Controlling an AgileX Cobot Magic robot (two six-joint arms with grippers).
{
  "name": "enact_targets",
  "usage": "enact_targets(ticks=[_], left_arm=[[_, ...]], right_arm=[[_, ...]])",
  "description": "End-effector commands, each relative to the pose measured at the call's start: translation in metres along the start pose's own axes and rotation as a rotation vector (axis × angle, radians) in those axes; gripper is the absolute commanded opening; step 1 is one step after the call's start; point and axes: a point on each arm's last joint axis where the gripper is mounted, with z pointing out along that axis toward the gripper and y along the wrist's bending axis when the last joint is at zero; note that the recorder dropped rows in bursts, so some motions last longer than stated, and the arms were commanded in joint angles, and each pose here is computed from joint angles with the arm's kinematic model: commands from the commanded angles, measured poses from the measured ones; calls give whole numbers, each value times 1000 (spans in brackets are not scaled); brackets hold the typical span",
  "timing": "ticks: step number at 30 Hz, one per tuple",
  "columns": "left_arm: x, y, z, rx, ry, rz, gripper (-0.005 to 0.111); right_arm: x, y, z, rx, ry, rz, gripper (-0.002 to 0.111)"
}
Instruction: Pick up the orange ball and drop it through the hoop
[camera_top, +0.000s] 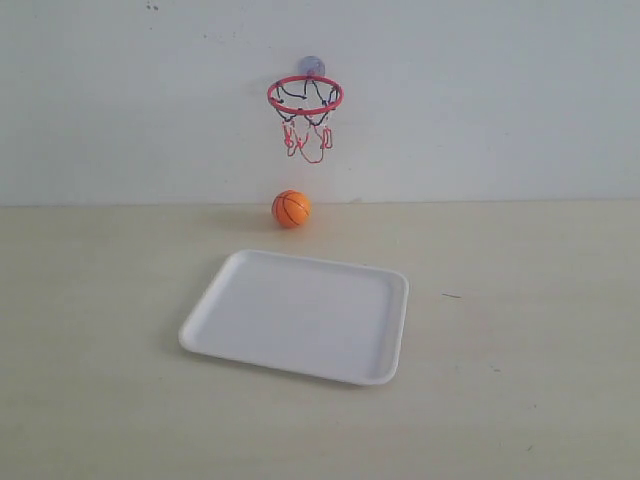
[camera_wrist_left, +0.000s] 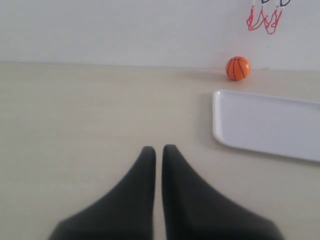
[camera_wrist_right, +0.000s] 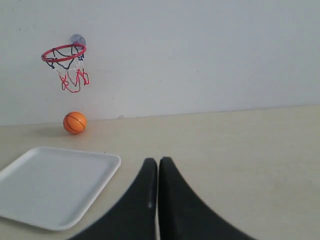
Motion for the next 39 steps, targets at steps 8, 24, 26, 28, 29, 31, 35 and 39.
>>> enact_targets(ticks=[8, 24, 26, 28, 29, 31, 35, 39], left_arm=[[0, 0, 0, -2, -6, -6, 4], [0, 0, 0, -2, -6, -6, 4], [0, 0, 0, -2, -6, -6, 4], [0, 0, 0, -2, -6, -6, 4], [0, 0, 0, -2, -6, -6, 4], [0, 0, 0, -2, -6, -6, 4], [0, 0, 0, -2, -6, -6, 4], [0, 0, 0, -2, -6, -6, 4]], right_arm=[[7, -14, -7, 164, 34, 97, 0], [28, -20, -4, 198, 80, 50, 0], [30, -20, -4, 199, 102, 73, 0], [35, -20, -4, 203, 151, 68, 0], [35, -21, -4, 206, 154, 56, 0], [35, -21, -5, 211, 159, 34, 0], [35, -21, -5, 211, 160, 20, 0], [36, -21, -5, 210, 166, 6, 0]])
